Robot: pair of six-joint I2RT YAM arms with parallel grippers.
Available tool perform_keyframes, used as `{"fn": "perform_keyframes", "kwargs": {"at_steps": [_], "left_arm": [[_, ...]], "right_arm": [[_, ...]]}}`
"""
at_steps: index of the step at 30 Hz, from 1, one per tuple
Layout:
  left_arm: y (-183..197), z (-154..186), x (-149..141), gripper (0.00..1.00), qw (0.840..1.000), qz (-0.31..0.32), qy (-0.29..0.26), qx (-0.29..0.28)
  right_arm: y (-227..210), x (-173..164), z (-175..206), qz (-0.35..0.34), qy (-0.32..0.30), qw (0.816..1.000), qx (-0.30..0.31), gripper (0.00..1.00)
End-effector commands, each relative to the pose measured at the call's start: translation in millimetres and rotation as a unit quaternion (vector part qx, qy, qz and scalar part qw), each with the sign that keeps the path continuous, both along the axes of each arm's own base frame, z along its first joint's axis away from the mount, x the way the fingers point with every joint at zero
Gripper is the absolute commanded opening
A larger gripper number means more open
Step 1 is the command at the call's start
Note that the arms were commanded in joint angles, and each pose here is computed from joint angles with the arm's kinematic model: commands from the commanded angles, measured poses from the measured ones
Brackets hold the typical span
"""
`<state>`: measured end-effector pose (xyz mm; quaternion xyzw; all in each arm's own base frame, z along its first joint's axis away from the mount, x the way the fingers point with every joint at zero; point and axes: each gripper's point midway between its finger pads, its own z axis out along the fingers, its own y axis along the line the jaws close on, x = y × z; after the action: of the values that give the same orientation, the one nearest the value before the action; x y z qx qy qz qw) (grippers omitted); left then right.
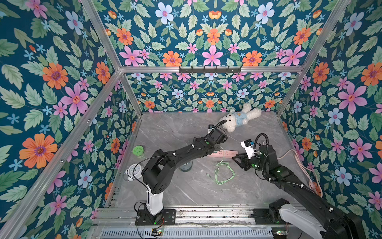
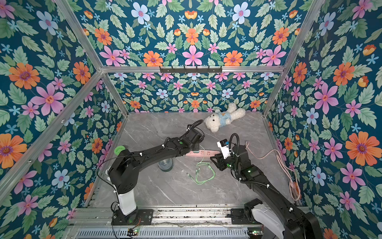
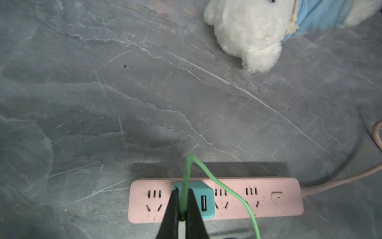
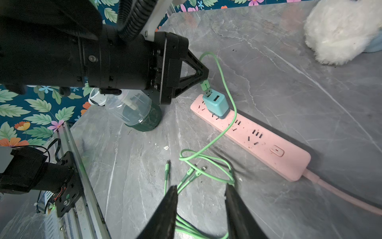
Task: Charge the cordless meat grinders
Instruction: Insert the charging cable into the plug.
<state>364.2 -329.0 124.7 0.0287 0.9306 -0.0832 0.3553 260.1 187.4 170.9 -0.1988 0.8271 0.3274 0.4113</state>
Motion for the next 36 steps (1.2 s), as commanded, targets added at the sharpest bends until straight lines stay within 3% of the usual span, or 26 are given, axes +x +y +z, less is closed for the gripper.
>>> {"fn": "perform_keyframes", "kwargs": {"at_steps": [1,11,18,30,36], "left_arm": [[25.5,-18.3,-12.8,0.0,0.997,0.058,0.041,0.033],[18.1,-23.8,-21.6,0.0,0.996,0.077,0.046,0.028],[16.8,-47.0,-32.1,0.0,0.993,0.06,0.04,0.094],[13.6,-90.3,-57.5,0.0,0.989,0.022,0.108,0.098],[8.1,-58.1,-45.3,0.0,0.994,0.003,0.065,0.09]], "right_arm": [[-0.1,2.1,6.9,0.001,-0.02,1.0,-0.001,0.41],[0.7,0.1,9.5,0.005,-0.027,1.0,0.004,0.41],[1.6,-0.4,11.2,0.008,-0.031,0.999,0.008,0.41],[1.0,-1.5,14.1,0.007,-0.041,0.999,0.012,0.4],[2.6,-3.3,14.4,0.013,-0.035,0.999,0.012,0.41]]}}
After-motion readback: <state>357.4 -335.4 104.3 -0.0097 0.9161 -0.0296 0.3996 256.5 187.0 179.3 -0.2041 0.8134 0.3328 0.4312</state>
